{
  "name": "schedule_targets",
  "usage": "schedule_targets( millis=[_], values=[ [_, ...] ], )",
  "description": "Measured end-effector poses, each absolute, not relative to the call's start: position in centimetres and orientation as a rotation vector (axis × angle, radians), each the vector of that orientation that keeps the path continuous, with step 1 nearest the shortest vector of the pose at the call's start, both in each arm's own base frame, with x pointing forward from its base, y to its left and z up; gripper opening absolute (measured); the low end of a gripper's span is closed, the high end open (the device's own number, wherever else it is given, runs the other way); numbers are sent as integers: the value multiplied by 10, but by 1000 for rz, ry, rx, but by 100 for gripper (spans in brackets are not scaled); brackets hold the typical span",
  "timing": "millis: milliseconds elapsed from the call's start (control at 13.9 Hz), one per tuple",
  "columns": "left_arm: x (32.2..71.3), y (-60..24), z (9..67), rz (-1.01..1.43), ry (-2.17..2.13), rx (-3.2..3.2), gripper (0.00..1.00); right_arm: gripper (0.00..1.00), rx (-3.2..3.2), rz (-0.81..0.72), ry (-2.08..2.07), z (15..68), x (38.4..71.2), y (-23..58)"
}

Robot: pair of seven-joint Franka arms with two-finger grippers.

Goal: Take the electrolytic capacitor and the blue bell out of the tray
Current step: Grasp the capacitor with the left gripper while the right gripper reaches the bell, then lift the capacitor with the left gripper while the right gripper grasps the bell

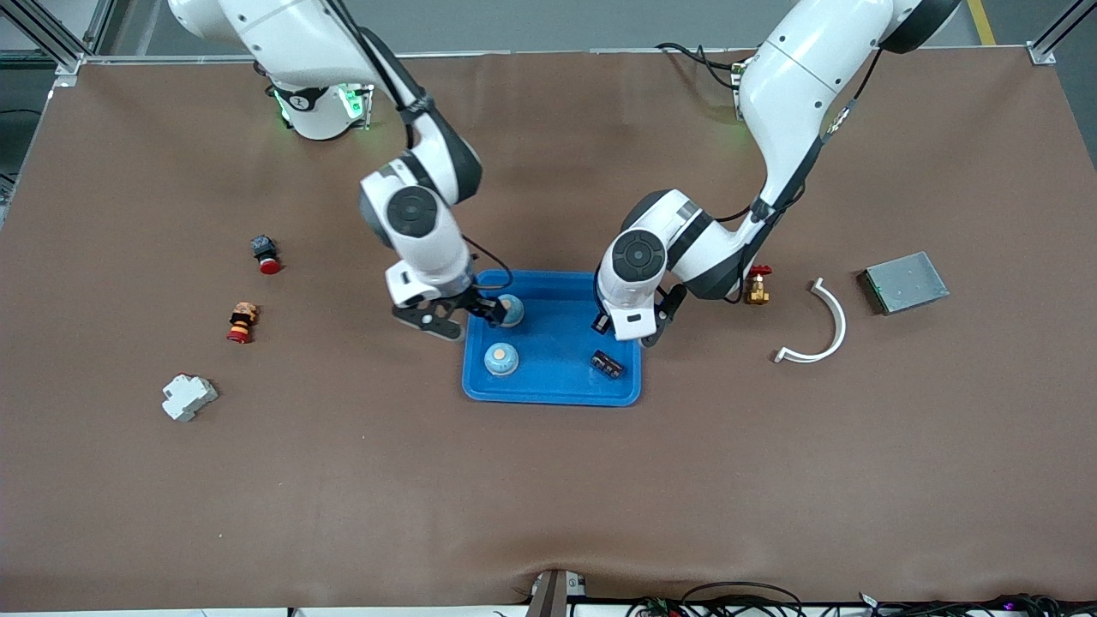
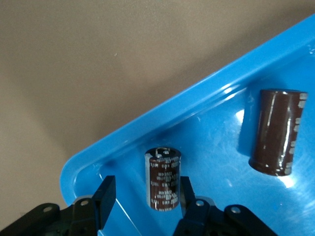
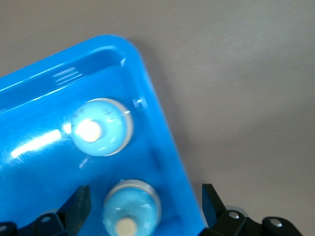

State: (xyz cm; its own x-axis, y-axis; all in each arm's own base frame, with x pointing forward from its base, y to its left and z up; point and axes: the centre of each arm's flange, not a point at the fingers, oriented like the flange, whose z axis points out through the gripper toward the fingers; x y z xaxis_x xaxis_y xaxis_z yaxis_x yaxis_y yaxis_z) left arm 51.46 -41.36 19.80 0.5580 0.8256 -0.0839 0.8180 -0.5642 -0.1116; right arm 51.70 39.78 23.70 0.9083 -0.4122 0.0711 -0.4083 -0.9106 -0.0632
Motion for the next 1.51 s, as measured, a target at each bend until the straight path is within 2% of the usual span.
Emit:
schedule_targets(
  millis=[144,216,432,576,864,1152,1511],
  values=[
    [514,-413,191,188,-1422,-2716,59,100,-3048,-157,713,230,528,418],
    [514,-412,189,190,-1419,-2714,52,100,-3058,-155,732,231,537,423],
    [513,-412,184,196,-1416,-2709,48,100,-3062,-158,748,235,549,428],
    [513,-412,182,197,-1416,-2710,34,100,-3069,-153,742,231,546,431],
    [531,-415,204,156,-1452,-2741,34,100,-3115,-125,660,208,520,456],
    [556,-402,269,36,-1404,-2726,34,100,-3157,-126,593,199,502,470],
    [579,-311,336,57,-1215,-2635,34,100,-3202,-137,543,189,501,461]
  ],
)
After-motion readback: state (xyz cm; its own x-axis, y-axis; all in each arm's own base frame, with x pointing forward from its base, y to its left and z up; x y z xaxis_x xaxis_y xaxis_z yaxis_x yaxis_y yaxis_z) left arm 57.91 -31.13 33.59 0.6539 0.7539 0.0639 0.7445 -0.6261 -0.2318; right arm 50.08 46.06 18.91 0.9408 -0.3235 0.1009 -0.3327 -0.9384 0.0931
